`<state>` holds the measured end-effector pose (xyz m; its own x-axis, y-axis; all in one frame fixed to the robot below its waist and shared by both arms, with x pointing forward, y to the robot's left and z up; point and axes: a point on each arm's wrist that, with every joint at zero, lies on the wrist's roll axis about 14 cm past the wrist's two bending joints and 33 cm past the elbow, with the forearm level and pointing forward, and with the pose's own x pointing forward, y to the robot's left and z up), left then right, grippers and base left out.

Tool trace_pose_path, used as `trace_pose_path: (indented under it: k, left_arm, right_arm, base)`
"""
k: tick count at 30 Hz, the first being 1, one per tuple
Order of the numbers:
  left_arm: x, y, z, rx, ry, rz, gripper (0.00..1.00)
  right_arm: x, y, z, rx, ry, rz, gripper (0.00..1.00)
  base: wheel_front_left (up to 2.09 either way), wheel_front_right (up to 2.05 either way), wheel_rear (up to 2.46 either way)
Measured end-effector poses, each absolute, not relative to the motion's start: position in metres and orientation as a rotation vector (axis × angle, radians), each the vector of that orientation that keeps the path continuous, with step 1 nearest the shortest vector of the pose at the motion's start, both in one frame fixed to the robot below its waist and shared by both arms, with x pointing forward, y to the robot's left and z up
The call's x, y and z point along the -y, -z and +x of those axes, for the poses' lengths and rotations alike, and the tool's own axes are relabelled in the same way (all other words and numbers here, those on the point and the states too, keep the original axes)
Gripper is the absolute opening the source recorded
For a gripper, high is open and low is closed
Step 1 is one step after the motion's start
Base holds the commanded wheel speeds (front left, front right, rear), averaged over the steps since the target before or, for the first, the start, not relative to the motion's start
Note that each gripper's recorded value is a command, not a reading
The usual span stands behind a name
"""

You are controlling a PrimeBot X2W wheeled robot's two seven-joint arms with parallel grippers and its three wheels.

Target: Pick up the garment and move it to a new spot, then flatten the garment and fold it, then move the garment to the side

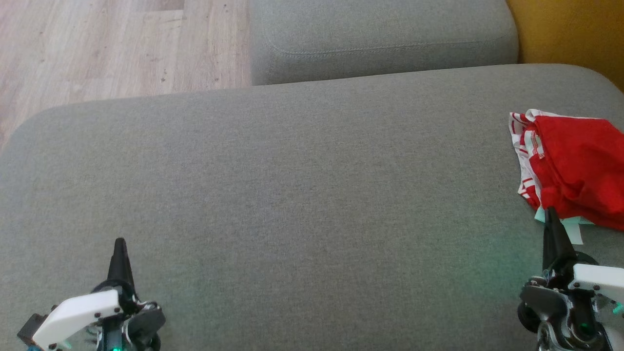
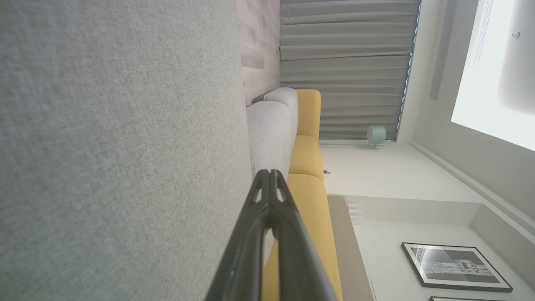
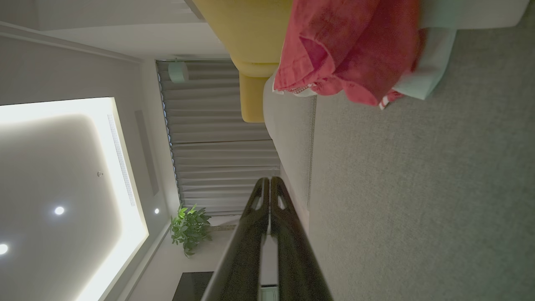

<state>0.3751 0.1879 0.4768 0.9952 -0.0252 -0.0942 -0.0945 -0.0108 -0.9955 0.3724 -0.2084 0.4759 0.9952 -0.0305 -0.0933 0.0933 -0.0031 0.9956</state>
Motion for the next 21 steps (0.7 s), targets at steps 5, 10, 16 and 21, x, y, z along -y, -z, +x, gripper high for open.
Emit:
trace_pose_path:
  k: [5, 10, 16, 21]
  left_arm:
    - [-0.1881, -0.4769, 0.3751, -0.093, -0.055, -1.582, 0.0]
    - [-0.1881, -0.4769, 0.375, -0.093, -0.055, -1.582, 0.0]
    - [-0.1882, -0.4769, 0.375, -0.093, -0.056, -1.582, 0.0]
    - [-0.1883, -0.4769, 0.375, -0.092, -0.056, -1.583, 0.0]
  right_arm:
    - [0.2084, -0.4759, 0.3724, -0.049, 0.097, 1.571, 0.0]
    - [0.2085, -0.4759, 0.3724, -0.049, 0.098, 1.571, 0.0]
    - [0.2085, -0.4759, 0.3724, -0.049, 0.098, 1.571, 0.0]
    - [0.2085, -0.4759, 0.3724, -0.049, 0.098, 1.571, 0.0]
  base:
    - [0.0, 0.0, 0.0]
    - [0.0, 0.0, 0.0]
    - [0.0, 0.0, 0.0]
    - [0.0, 0.0, 0.0]
